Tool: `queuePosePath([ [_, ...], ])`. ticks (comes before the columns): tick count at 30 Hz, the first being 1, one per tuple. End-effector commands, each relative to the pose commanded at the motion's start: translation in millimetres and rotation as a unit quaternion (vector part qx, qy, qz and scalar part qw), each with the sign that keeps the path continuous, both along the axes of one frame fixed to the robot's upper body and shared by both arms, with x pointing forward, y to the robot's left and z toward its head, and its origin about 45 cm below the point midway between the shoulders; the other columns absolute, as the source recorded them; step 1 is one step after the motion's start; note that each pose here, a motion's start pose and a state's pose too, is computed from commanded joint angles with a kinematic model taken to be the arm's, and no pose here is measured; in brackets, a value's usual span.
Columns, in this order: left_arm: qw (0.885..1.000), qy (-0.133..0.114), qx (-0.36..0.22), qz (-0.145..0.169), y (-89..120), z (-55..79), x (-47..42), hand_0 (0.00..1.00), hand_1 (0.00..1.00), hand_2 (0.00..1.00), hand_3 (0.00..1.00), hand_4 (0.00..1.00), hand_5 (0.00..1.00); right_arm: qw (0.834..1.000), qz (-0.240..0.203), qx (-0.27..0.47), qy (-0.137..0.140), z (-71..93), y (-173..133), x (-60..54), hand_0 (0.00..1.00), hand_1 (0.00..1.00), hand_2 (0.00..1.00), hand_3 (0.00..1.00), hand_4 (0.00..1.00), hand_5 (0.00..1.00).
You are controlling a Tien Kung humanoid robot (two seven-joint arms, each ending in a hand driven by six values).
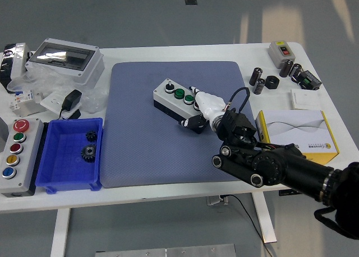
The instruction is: Pick up the button,place it on the desk,press the button,press the button
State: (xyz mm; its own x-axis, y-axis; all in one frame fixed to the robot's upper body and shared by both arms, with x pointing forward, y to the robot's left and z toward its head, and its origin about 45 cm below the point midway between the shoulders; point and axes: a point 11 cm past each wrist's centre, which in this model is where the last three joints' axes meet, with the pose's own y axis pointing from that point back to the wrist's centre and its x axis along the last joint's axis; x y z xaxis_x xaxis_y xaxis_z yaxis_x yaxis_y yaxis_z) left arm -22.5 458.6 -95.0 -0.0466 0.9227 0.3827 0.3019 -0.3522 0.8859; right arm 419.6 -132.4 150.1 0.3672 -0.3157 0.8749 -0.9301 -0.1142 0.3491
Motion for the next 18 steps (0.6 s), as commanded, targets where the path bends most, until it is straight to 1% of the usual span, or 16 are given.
queuePosePath([
  [5,1.0,-0.004,0.001,-0.002,0,-0.4,1.0,0.655,0.643,0.605,0.61,0.649,0.245,1.0,0.005,-0.016,-0.016,2.2,-1,1.9,0.232,0.417,0.52,0.658,0.197,0.134],
  [6,1.0,-0.005,0.001,-0.002,0,-0.5,1.1,0.653,0.642,0.602,0.609,0.645,0.241,1.0,0.007,-0.019,-0.019,2.9,-1,2.3,0.174,0.324,0.383,0.459,0.128,0.002],
  [11,1.0,-0.006,0.001,-0.003,-1,-1.0,0.6,0.653,0.642,0.602,0.609,0.645,0.241,0.999,0.016,-0.027,-0.04,8.5,-2,4.4,0.174,0.324,0.383,0.459,0.128,0.002],
  [12,1.0,-0.006,0.001,-0.003,-1,-1.1,0.6,0.653,0.642,0.6,0.608,0.643,0.241,0.999,0.019,-0.026,-0.043,9.8,-2,4.6,0.147,0.291,0.343,0.31,0.039,0.002],
  [14,1.0,-0.006,0.0,-0.003,-2,-1.4,0.7,0.653,0.642,0.6,0.608,0.643,0.241,0.998,0.028,-0.021,-0.051,13.3,-2,4.7,0.147,0.291,0.343,0.31,0.039,0.002],
  [17,1.0,-0.007,0.0,-0.004,-3,-1.7,1.1,0.653,0.642,0.6,0.608,0.643,0.241,0.997,0.058,0.0,-0.059,21.9,-2,2.6,0.147,0.291,0.343,0.31,0.039,0.002],
  [18,1.0,-0.008,0.0,-0.004,-3,-1.8,1.1,0.651,0.639,0.598,0.608,0.637,0.236,0.996,0.071,0.007,-0.058,24.6,-2,1.3,0.147,0.297,0.336,0.28,0.017,0.002],
])
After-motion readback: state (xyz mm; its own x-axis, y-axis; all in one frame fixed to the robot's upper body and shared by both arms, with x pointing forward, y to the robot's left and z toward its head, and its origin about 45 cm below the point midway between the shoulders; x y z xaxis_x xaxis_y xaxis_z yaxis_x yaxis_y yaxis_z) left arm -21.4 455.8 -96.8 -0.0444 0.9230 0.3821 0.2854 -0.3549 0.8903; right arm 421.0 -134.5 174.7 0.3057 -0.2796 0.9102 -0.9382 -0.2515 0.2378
